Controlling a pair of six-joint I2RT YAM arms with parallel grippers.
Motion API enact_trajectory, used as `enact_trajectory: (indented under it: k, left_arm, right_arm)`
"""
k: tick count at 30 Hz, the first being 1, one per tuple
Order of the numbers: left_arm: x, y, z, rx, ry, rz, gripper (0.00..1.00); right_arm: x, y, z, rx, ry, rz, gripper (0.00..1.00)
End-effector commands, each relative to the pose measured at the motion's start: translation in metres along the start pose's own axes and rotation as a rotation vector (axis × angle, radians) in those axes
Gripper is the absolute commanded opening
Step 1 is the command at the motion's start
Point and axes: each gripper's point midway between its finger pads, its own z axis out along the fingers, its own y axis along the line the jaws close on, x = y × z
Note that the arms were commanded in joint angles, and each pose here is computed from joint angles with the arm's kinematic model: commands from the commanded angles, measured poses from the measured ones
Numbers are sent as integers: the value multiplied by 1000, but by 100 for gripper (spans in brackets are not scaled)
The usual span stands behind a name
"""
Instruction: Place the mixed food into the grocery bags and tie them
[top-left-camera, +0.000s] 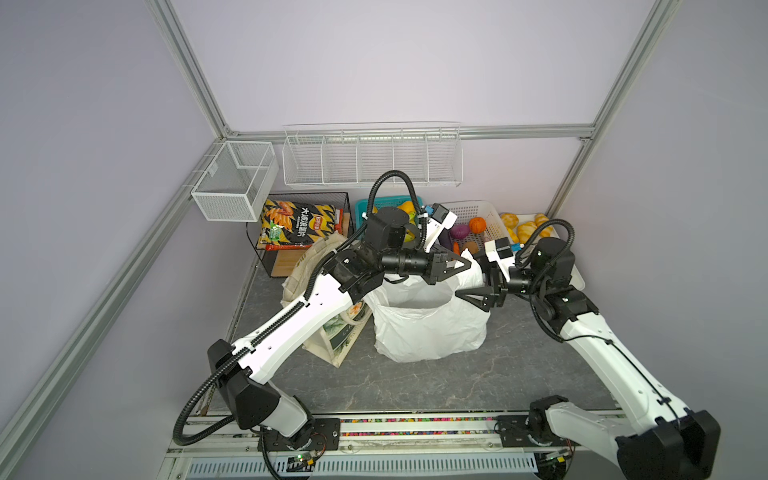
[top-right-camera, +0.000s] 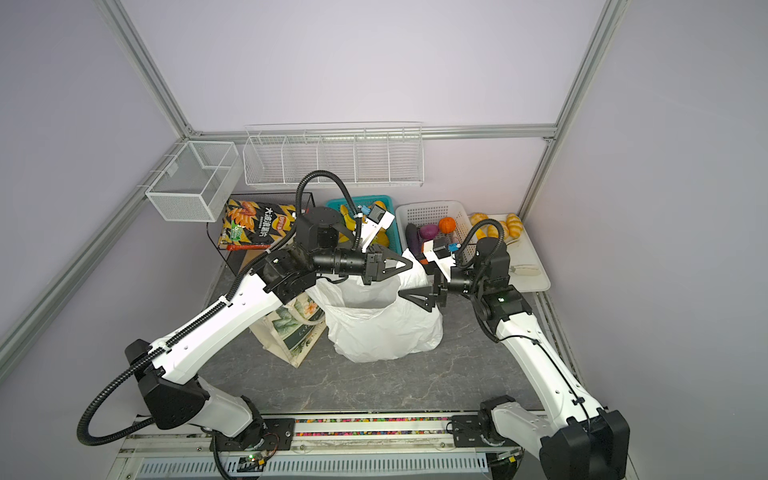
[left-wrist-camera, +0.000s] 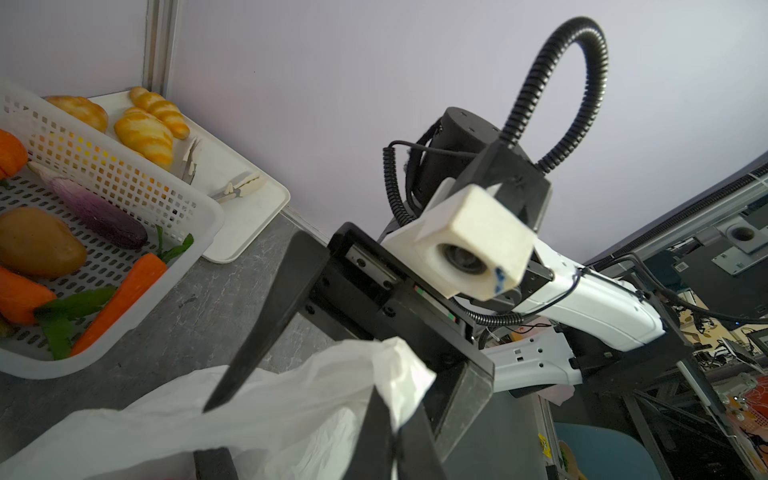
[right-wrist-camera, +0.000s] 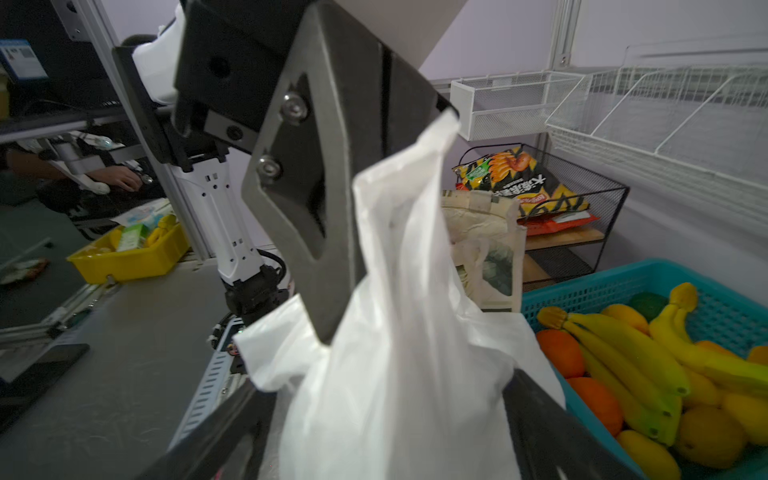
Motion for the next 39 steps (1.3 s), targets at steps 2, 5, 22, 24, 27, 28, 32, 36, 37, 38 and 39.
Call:
enact_trajectory:
  k: [2,5,22,24,27,28,32,36,37,38,39]
  left_arm:
    - [-7,-6,-8,26,-28,13,0]
    - [-10,-2,-11,23,-46,1,0]
    - [-10,11,-12,-2,-104,-55,0]
    - [-7,14,-10,-9,-101,-68,0]
    - [-6,17,-10,-16,-107,-79,0]
    - [-6,18,-10,-16,-109,-82,0]
    - [-5,18,-9,-15,-109,-91,0]
    - [-7,15,-9,-10,-114,-91,0]
    - [-8,15,-9,-9,-116,-90,0]
    - [-8,14,-9,-8,-116,-92,0]
    - [-8,13,-8,-7,-117,-92,0]
  right_arm:
    - [16,15,6,-152,7,58,63]
    - [29,12,8,-153,18,95,48]
    - [90,-31,10,120,89,244,23]
    - [85,-37,7,196,85,211,38]
    - [80,-41,4,307,88,159,66]
    - [78,-40,3,340,88,137,73]
    - [67,-39,-3,447,52,72,92]
    - [52,-39,-8,545,-8,3,100]
    - [47,-40,-9,578,-24,-11,97]
    - [44,-41,-10,606,-34,-23,96]
    - [42,-45,-11,653,-45,-29,94]
